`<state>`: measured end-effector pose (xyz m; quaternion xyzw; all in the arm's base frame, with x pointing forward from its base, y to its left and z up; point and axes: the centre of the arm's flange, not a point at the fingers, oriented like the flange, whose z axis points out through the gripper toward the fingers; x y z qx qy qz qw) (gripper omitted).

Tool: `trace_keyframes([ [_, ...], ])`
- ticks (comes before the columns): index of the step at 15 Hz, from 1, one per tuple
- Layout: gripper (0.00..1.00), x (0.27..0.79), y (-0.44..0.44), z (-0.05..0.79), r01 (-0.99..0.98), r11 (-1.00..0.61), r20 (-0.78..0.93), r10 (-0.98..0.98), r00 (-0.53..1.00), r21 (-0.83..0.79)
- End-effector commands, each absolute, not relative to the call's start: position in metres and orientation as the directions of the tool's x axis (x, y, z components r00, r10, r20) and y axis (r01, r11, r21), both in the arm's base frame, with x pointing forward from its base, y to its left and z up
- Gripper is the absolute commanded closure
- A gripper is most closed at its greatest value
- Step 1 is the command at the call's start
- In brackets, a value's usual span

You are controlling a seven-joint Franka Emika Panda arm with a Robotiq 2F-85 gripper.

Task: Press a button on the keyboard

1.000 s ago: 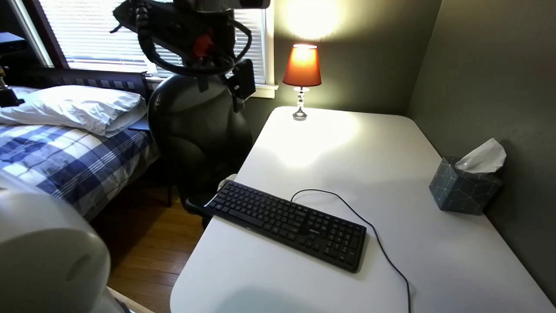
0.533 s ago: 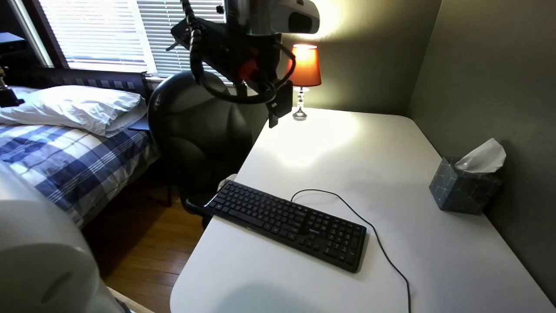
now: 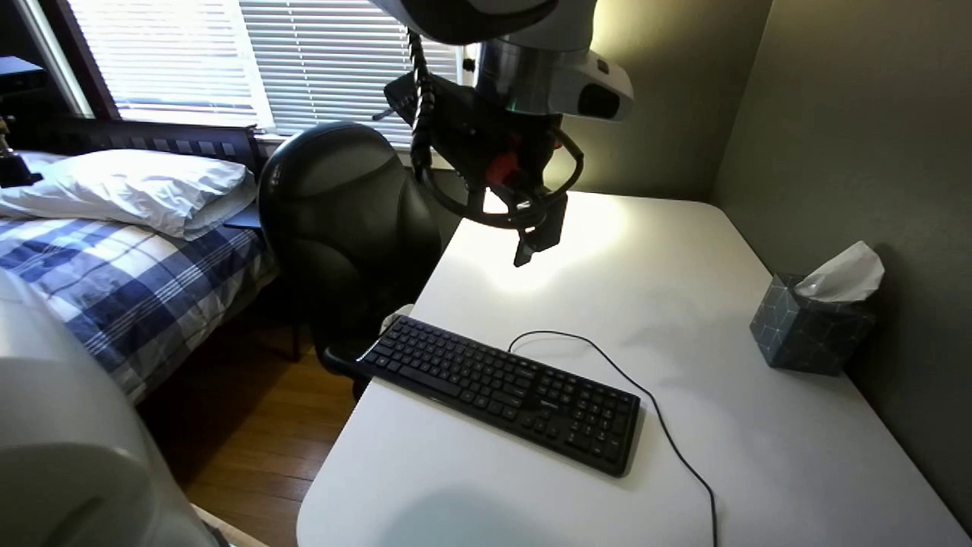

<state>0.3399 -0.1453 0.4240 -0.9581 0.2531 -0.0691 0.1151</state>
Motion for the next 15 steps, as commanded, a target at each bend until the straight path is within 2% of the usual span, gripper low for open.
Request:
trace_keyframes([
  [1,0.00,0.340,-0.144,0.425,-0.467,-0.847,0.076,-0.499,0.863,-0.255],
  [6,0.00,0.340,-0.143,0.428,-0.462,-0.849,0.086,-0.496,0.864,-0.256],
  [15,0.00,0.381,-0.163,0.406,-0.488,-0.850,0.086,-0.511,0.855,-0.199],
])
